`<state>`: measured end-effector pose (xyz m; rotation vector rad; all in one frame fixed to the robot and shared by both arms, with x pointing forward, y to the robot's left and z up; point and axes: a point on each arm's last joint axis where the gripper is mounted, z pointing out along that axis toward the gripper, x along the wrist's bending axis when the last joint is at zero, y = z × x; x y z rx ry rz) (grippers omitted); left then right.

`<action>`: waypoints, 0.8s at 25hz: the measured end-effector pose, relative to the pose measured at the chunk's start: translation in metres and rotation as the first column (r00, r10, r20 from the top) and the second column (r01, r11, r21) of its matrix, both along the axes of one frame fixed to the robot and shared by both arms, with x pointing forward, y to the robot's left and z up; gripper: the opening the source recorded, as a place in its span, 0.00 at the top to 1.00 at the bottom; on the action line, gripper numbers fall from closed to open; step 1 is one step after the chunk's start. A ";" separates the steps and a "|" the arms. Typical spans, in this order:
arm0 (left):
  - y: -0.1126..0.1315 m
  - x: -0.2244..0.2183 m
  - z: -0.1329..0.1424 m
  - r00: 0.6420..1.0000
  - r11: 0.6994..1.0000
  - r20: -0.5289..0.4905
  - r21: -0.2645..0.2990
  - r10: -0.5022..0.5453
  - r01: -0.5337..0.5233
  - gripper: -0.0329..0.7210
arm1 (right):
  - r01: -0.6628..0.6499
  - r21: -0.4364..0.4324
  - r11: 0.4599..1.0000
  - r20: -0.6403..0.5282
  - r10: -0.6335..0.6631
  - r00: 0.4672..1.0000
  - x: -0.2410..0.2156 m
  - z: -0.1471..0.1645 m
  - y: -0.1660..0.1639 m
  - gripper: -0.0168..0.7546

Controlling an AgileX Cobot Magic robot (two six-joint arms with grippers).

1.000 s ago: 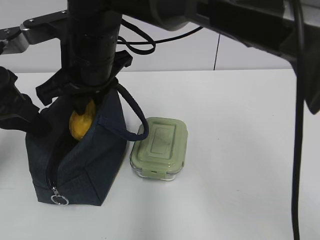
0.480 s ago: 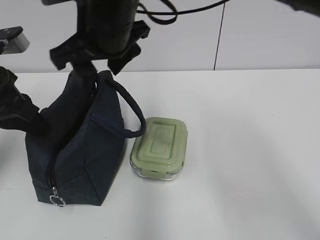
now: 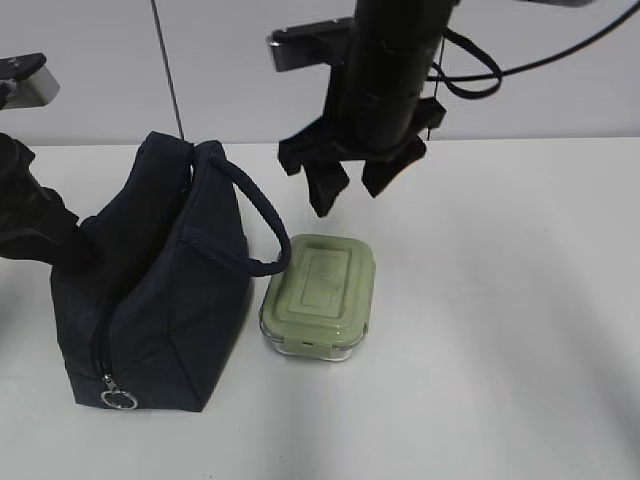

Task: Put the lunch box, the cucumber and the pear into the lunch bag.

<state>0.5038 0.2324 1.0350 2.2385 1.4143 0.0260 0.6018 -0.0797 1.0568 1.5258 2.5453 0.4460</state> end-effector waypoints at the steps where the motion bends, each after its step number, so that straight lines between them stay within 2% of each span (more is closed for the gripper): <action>1: 0.000 0.000 0.000 1.000 1.000 0.000 0.000 0.000 0.000 0.96 | 0.009 0.006 1.000 -0.002 -0.009 1.000 -0.003 -0.003 -0.005 0.31; 3: 0.000 0.000 0.000 1.000 1.000 0.000 0.000 0.000 0.000 0.96 | 0.038 0.013 0.999 -0.015 -0.038 0.999 -0.011 -0.016 -0.020 0.31; 6: 0.000 0.000 0.000 1.000 1.000 0.000 0.000 0.000 0.000 0.96 | 0.091 0.068 0.994 -0.048 -0.088 0.995 -0.020 -0.032 -0.037 0.31; 11: 0.000 0.000 0.000 1.000 1.000 0.000 0.000 0.000 0.000 0.96 | 0.190 0.313 0.930 -0.194 -0.133 0.972 -0.024 -0.063 -0.065 0.31; 12: 0.000 0.000 0.000 1.000 1.000 0.000 0.000 0.000 0.000 0.96 | 0.212 0.384 0.899 -0.215 -0.137 0.967 -0.023 -0.066 -0.071 0.31; 14: 0.000 0.000 0.000 1.000 1.000 -0.001 0.000 0.000 0.000 0.96 | 0.249 0.460 0.852 -0.242 -0.149 0.959 -0.022 -0.069 -0.080 0.31; 17: 0.000 0.000 0.000 1.000 1.000 -0.001 0.000 -0.001 0.001 0.96 | 0.291 0.531 0.796 -0.268 -0.168 0.949 -0.022 -0.078 -0.095 0.31; 20: 0.000 0.000 0.000 1.000 1.000 -0.002 0.000 -0.001 0.001 0.96 | 0.346 0.619 0.706 -0.295 -0.199 0.935 -0.025 -0.089 -0.110 0.31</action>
